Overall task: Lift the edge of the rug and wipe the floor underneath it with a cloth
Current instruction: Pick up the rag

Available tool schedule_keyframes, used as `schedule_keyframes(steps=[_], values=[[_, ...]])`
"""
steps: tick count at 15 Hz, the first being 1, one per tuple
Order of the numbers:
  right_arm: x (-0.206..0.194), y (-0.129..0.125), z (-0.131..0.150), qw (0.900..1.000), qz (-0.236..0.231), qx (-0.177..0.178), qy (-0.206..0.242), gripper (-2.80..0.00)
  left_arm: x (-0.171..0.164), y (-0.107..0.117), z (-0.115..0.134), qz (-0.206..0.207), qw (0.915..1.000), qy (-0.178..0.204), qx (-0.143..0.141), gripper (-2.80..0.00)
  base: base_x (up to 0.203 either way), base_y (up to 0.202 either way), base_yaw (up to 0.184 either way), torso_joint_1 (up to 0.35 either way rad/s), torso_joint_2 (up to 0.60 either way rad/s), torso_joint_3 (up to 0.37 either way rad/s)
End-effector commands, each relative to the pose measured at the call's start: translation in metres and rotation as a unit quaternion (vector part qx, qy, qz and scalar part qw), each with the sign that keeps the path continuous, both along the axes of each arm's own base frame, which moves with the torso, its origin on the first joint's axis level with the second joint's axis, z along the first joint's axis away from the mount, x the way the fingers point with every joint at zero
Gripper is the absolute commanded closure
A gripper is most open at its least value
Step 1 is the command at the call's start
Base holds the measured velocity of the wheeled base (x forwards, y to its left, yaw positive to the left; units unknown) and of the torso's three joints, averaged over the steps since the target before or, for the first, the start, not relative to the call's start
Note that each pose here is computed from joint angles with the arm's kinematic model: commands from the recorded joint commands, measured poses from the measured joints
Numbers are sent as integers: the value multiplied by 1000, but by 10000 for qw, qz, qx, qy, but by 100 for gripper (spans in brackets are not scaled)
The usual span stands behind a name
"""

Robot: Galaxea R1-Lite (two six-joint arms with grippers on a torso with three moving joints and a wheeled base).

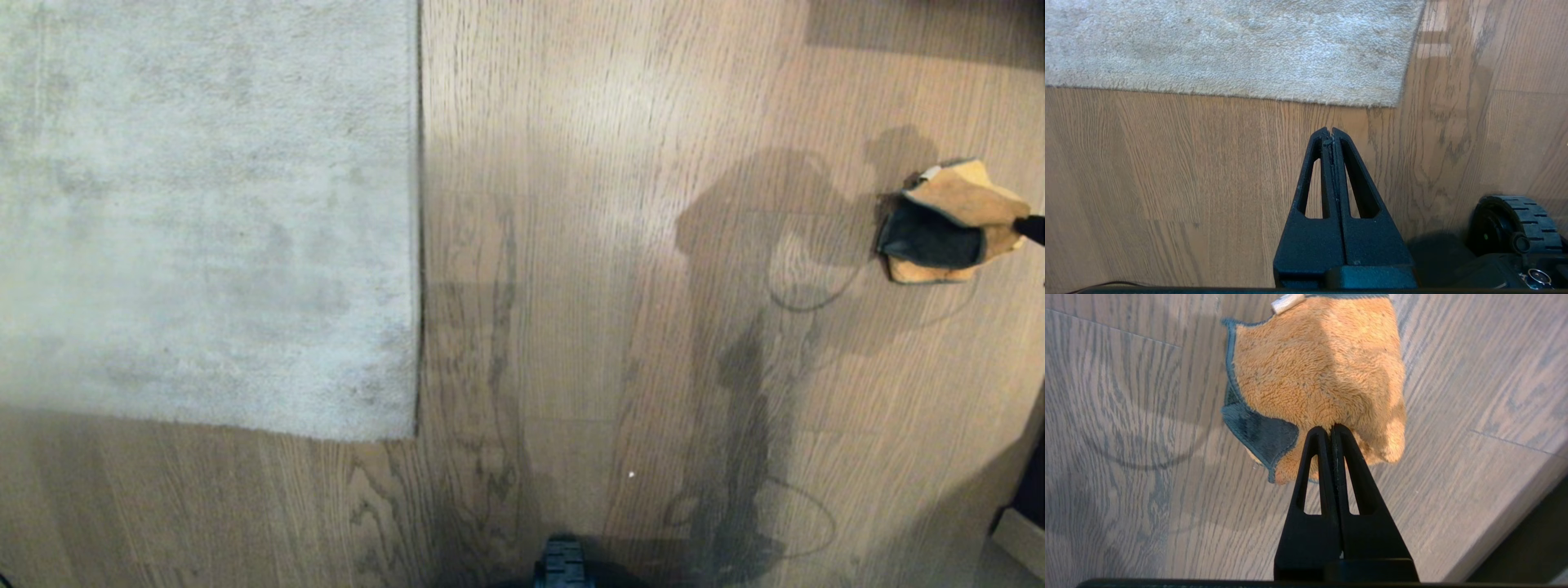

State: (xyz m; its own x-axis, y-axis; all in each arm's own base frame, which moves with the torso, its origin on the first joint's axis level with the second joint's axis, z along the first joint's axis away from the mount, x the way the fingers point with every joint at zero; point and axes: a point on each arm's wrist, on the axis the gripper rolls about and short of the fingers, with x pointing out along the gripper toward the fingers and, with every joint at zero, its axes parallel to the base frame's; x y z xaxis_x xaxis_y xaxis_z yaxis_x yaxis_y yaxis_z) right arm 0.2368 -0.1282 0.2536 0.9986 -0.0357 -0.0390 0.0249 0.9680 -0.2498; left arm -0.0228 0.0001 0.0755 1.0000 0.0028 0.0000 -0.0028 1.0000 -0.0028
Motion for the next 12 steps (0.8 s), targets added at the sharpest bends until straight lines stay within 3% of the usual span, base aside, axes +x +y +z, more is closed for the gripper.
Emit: schedule_keyframes(steps=[1, 12], values=[[-3, 0, 2, 10000, -18, -26, -26, 0, 0, 0, 0, 2, 10000, -8, -2, 0, 0, 0, 0, 0, 0, 0], [-29, -5, 0, 9990, -330, -160, 258, 0, 0, 0, 0, -4, 10000, -5, -2, 0, 0, 0, 0, 0, 0, 0]])
